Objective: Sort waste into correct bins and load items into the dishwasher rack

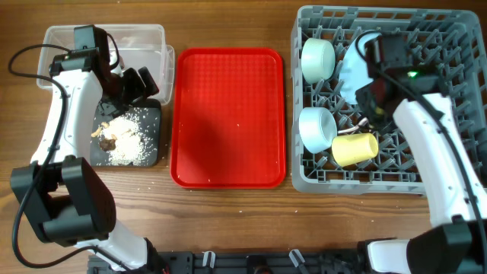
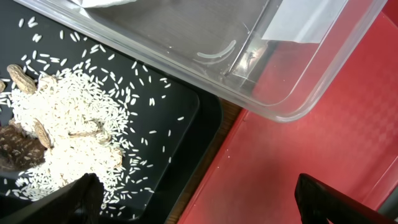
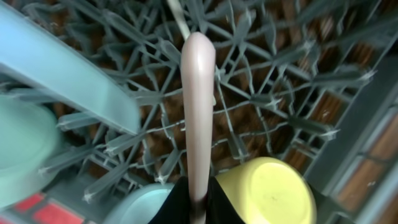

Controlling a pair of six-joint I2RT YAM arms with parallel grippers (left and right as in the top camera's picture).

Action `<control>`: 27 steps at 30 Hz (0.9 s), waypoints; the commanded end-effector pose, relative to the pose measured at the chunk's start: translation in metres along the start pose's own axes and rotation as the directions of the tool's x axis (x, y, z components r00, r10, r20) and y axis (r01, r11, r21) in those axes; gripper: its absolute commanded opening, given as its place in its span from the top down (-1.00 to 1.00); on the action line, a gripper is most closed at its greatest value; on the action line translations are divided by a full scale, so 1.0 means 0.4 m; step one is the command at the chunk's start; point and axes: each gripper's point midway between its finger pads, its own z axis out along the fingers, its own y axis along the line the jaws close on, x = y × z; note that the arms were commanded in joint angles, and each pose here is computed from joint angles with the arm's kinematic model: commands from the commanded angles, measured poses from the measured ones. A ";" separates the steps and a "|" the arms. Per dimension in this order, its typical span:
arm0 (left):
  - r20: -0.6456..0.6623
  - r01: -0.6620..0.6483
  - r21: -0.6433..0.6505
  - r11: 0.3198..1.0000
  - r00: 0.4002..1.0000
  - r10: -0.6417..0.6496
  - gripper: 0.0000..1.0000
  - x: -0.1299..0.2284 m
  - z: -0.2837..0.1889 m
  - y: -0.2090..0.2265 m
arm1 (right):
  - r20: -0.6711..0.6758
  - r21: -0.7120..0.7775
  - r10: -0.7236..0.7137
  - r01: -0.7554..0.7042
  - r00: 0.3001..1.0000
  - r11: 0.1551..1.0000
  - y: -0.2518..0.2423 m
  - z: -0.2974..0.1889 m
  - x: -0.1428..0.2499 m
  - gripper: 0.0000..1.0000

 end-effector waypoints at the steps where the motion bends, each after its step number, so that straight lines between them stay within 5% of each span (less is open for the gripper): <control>1: 0.026 0.007 0.020 1.000 1.000 -0.007 -0.99 -0.010 -0.024 -0.013 | -0.013 0.014 0.085 -0.085 0.996 0.996 -0.005 0.041 0.020 0.39; 4: 0.026 0.007 0.020 1.000 1.000 -0.007 -1.00 -0.010 -0.024 -0.012 | 0.000 -0.023 0.095 -0.095 0.995 0.995 0.015 0.037 0.010 -0.04; 7: 0.026 0.007 0.020 1.000 1.000 -0.007 -1.00 -0.010 -0.024 -0.012 | 0.007 -0.046 0.075 -0.074 0.997 0.996 0.022 0.027 0.004 -0.09; 13: 0.026 0.007 0.020 1.000 1.000 -0.007 -1.00 -0.010 -0.024 -0.012 | 0.084 -0.158 -0.164 0.176 0.983 0.972 0.047 -0.072 -0.035 -0.54; 18: 0.026 0.007 0.020 1.000 1.000 -0.007 -1.00 -0.010 -0.024 -0.012 | 0.245 -0.393 -0.528 0.581 0.813 0.713 0.087 -0.267 -0.015 -0.60; 22: 0.026 0.007 0.020 1.000 1.000 -0.007 -1.00 -0.010 -0.024 -0.013 | 0.423 -0.507 -0.650 0.760 0.631 0.408 0.070 -0.414 0.044 -0.98; 27: 0.026 0.007 0.020 1.000 1.000 -0.007 -1.00 -0.010 -0.024 -0.012 | 0.483 -0.530 -0.623 0.771 0.616 0.352 -0.021 -0.499 0.067 -1.00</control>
